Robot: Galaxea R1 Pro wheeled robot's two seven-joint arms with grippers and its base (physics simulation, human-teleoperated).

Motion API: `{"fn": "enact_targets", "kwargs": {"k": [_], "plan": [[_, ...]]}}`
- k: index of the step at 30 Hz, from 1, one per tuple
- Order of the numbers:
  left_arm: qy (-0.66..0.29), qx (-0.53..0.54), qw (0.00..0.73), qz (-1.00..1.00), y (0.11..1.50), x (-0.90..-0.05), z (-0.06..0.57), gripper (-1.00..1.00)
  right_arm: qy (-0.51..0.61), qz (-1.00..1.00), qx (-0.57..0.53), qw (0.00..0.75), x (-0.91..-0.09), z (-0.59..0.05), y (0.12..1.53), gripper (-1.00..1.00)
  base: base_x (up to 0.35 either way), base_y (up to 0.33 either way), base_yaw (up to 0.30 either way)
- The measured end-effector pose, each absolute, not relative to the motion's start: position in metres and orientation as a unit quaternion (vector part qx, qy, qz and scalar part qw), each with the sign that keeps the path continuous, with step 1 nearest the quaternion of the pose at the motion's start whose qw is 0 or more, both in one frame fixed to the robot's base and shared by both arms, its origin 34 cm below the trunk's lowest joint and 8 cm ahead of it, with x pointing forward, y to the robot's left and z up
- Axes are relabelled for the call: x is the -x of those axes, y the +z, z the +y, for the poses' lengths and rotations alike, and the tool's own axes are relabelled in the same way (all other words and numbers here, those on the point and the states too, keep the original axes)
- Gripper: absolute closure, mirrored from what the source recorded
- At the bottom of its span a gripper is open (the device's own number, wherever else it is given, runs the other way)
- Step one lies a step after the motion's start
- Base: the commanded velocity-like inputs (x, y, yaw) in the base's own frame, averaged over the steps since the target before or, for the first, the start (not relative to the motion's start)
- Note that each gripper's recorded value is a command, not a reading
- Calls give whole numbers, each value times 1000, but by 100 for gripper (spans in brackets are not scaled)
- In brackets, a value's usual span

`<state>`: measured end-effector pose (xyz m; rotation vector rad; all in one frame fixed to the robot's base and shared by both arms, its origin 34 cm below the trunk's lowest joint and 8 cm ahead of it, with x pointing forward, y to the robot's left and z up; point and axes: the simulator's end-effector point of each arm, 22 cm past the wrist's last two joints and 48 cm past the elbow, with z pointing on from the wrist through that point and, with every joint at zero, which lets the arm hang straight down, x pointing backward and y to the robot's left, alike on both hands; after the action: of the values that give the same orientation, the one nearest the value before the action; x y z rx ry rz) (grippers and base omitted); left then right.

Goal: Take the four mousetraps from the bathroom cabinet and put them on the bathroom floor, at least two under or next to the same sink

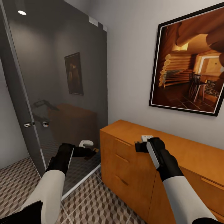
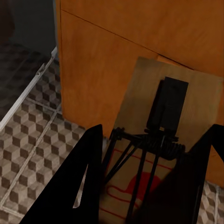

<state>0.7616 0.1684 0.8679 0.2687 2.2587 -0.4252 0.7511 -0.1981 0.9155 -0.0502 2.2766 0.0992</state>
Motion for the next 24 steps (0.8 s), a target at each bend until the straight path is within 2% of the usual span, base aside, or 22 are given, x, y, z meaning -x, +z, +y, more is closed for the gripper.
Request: {"fn": "enact_targets", "kwargs": {"k": [8, 18, 24], "plan": [[-168, -105, 404, 893, 869, -762, 168, 100, 31, 863, 59, 501, -751, -176, 992, 100, 0, 0, 0], [-164, -103, 409, 892, 872, -764, 174, 100, 31, 856, 60, 512, -751, -174, 1002, 100, -190, -36, 0], [-164, -103, 408, 892, 872, -764, 174, 100, 30, 859, 59, 508, -751, -174, 999, 100, -31, -4, 0]]}}
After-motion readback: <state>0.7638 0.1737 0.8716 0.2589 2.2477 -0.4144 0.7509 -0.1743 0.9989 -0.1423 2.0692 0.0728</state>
